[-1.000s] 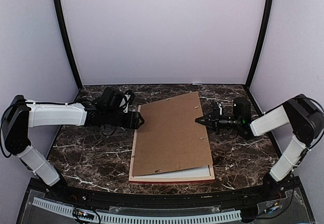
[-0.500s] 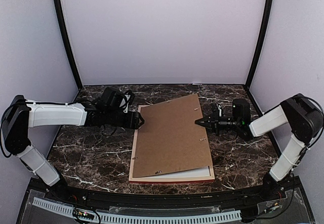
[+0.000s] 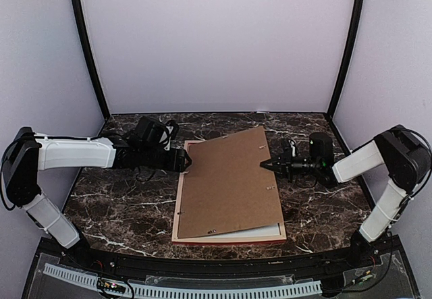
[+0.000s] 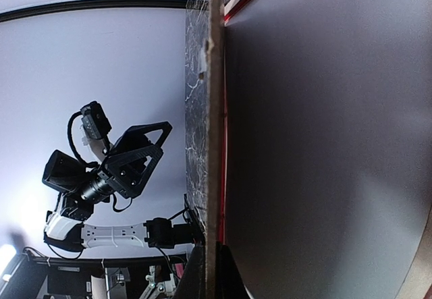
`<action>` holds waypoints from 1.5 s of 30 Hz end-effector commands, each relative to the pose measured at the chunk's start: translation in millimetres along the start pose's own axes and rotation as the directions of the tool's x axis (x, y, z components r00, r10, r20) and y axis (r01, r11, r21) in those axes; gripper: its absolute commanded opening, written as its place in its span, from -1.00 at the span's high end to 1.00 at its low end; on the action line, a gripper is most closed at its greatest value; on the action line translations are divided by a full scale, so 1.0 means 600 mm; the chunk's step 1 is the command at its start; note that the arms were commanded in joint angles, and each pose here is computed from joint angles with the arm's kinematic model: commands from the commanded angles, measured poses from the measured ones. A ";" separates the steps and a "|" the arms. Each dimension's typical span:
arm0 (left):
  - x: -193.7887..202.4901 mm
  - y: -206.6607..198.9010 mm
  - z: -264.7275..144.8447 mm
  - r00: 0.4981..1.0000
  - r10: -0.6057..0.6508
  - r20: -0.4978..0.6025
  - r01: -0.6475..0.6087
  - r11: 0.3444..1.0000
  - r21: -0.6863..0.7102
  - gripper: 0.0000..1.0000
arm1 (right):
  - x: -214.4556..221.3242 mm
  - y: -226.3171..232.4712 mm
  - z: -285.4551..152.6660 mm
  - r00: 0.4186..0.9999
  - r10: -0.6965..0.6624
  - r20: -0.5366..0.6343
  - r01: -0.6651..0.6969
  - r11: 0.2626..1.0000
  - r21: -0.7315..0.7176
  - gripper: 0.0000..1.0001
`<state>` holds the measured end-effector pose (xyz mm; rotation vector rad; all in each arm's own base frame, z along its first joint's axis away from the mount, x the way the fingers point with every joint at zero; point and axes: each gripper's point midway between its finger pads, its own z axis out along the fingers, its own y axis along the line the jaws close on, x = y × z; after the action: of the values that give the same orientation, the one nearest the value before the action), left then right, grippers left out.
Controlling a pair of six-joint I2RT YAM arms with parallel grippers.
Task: Put the photo into the frame
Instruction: Place the backboard on the frame body.
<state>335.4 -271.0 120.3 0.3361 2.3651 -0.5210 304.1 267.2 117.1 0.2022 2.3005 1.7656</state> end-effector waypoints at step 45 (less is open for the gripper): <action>0.029 0.015 0.016 0.998 -0.004 -0.055 0.003 1.000 -0.023 -0.48 | -0.025 0.050 0.022 0.989 -0.147 -0.009 0.145 0.983 -0.111 1.00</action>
<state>335.2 -270.7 107.6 0.3409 2.3956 -0.5037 313.1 273.9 112.4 0.1591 2.2975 1.7806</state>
